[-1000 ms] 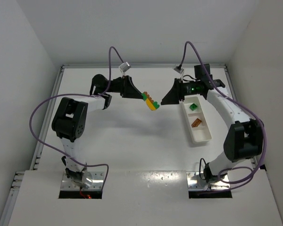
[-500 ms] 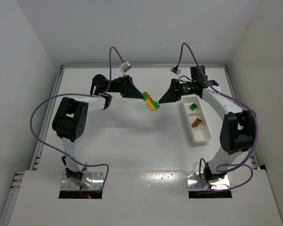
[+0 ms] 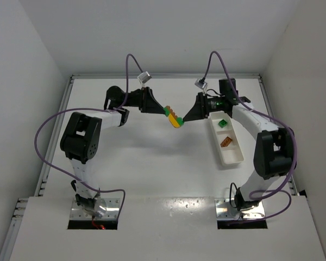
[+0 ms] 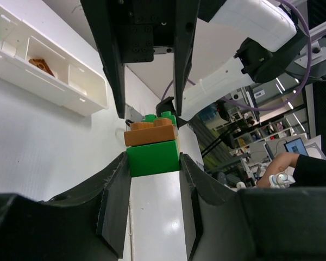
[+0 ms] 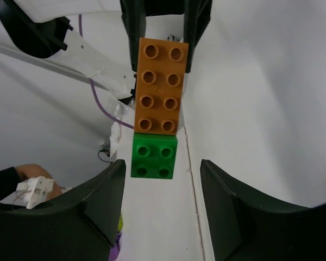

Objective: Sort the legos into containers by color

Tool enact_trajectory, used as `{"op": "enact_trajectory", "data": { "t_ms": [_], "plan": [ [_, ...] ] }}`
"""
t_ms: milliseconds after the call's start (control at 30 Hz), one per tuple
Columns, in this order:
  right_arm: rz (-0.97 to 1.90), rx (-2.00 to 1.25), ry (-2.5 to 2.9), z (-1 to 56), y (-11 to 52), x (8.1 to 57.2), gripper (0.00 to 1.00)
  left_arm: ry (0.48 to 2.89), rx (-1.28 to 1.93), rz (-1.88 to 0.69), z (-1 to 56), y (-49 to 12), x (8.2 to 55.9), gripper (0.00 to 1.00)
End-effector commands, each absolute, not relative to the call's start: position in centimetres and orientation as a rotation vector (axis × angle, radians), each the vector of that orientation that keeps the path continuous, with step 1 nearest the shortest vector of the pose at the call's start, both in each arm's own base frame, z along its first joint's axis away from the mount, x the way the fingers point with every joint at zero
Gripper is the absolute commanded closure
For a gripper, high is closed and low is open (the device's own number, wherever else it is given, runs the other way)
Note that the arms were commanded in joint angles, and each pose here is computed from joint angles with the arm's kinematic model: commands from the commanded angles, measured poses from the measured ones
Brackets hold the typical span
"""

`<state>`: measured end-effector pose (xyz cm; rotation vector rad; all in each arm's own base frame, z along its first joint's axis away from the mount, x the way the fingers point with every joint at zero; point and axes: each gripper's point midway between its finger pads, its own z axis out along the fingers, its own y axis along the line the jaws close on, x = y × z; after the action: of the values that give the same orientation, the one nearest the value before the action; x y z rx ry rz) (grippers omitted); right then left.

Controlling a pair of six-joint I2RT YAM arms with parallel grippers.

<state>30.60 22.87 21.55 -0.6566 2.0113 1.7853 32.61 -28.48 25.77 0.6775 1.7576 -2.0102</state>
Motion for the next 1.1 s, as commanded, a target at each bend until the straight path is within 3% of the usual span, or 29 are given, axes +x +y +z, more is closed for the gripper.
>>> {"op": "enact_trajectory", "data": {
  "t_ms": [0, 200, 667, 800, 1067],
  "plan": [
    [1.842, -0.776, 1.881, 24.8, 23.4, 29.1, 0.42, 1.449, 0.910, -1.850, 28.6, -28.6, 32.0, 0.93],
    [1.865, -0.819, 1.851, 25.5, 24.0, 28.7, 0.42, 1.437, 0.918, -1.846, 28.5, -28.7, 32.4, 0.93],
    [1.912, -0.814, 1.869, 24.6, 24.7, 28.6, 0.78, 1.406, 0.919, -1.846, 29.3, -29.0, 32.0, 0.93],
    [1.908, -0.780, 1.878, 24.9, 24.2, 29.5, 0.96, 1.424, 0.907, -1.853, 28.8, -28.7, 31.1, 0.93],
    [1.755, -0.660, 1.835, 26.8, 19.6, 33.9, 1.00, 1.444, 0.885, -1.847, 28.2, -28.1, 29.3, 0.94]
  ]
}}
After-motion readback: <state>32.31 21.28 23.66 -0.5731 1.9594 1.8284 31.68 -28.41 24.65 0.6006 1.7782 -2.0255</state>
